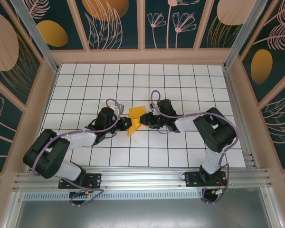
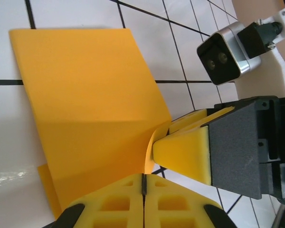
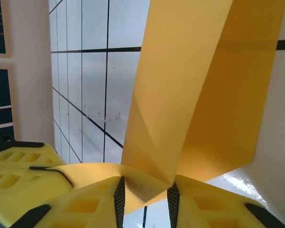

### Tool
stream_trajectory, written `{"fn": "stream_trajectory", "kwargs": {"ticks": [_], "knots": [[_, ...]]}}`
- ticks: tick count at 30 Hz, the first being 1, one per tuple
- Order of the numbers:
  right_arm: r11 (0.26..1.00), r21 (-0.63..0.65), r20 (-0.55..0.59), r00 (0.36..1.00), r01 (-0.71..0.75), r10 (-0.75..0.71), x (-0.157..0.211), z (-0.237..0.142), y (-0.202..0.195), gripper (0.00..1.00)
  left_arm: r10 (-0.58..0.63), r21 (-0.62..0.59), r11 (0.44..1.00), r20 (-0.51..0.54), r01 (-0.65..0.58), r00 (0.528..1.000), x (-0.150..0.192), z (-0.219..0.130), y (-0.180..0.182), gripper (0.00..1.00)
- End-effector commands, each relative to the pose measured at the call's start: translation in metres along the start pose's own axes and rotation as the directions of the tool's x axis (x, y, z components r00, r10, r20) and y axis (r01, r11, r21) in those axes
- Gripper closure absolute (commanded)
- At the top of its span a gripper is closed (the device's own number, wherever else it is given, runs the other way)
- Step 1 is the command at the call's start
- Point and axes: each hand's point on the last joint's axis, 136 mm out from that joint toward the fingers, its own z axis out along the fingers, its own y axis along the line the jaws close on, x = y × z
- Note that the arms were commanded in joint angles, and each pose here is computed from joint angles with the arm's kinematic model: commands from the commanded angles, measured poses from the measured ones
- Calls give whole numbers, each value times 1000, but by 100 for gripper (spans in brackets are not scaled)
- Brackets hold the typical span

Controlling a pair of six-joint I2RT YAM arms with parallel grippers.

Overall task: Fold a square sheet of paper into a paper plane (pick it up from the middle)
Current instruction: Fourth fold the wing at the center of the table.

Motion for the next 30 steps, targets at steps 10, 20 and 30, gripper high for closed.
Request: {"fn": "stream_trajectory", "kwargs": {"ticks": [10,20,30], "knots": [[994,-62,49,995,95,-92,-22,11,12,74,-24,-193,981,21,28,999,-6,6,35,80],[994,-44,36,995,95,-94,-27,20,7,73,10,-234,972,2,-9,1000,-9,15,43,77],[995,96,171,985,24,-40,-47,-7,12,100,70,-211,976,56,-56,996,-33,4,22,59]]}}
